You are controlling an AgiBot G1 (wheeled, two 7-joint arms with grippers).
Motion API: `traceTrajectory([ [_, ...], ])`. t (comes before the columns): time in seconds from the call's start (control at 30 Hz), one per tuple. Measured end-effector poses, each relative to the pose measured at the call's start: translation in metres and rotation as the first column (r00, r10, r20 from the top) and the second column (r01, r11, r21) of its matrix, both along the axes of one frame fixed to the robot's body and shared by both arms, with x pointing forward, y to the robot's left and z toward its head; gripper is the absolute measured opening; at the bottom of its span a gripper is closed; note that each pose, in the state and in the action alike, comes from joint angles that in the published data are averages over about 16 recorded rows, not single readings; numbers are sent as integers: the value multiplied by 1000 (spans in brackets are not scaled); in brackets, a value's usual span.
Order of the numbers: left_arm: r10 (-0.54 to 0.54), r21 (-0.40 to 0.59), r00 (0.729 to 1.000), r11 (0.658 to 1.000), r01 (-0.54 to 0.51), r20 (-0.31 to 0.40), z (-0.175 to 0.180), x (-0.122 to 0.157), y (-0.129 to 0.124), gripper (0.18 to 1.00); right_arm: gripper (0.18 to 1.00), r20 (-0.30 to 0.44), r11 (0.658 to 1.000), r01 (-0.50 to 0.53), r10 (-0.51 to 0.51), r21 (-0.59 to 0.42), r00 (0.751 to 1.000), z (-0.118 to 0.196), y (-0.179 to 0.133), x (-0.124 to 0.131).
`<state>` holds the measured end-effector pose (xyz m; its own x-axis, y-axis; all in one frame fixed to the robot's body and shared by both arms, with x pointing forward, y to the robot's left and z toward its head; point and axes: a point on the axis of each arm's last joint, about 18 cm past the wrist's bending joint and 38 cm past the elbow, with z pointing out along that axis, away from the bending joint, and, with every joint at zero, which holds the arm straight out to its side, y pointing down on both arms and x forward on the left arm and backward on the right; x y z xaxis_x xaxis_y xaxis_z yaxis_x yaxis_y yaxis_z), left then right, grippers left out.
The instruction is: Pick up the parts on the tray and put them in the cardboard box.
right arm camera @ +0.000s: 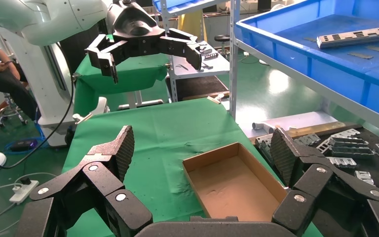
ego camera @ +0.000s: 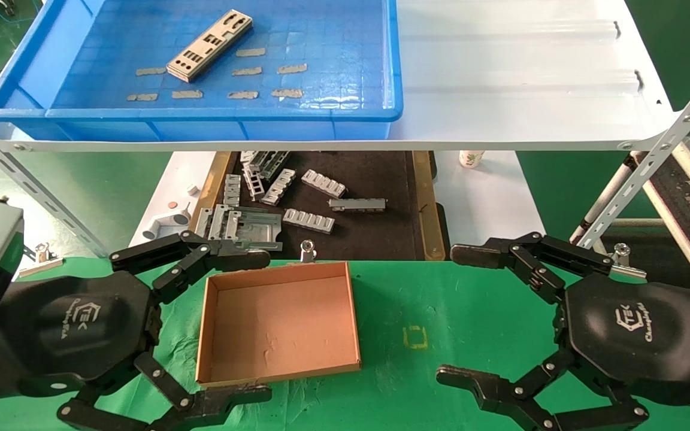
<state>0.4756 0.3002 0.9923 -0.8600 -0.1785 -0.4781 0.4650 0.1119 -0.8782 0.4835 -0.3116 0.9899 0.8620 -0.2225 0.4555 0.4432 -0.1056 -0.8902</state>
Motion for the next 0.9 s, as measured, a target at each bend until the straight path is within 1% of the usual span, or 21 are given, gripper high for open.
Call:
traceTrajectory([
  [0.6,8,-7,1000,1000,-8,4,2,2,1,1001,1000,0,1000,0,0,0,1000,0,0,0],
  [0.73,35,-32,999,999,-34,13,9,9,2,1001,996,0,1000,0,0,0,1000,0,0,0],
  [0.9,101,-91,995,991,-98,27,26,29,5,1001,981,0,1000,0,0,0,1000,0,0,0],
])
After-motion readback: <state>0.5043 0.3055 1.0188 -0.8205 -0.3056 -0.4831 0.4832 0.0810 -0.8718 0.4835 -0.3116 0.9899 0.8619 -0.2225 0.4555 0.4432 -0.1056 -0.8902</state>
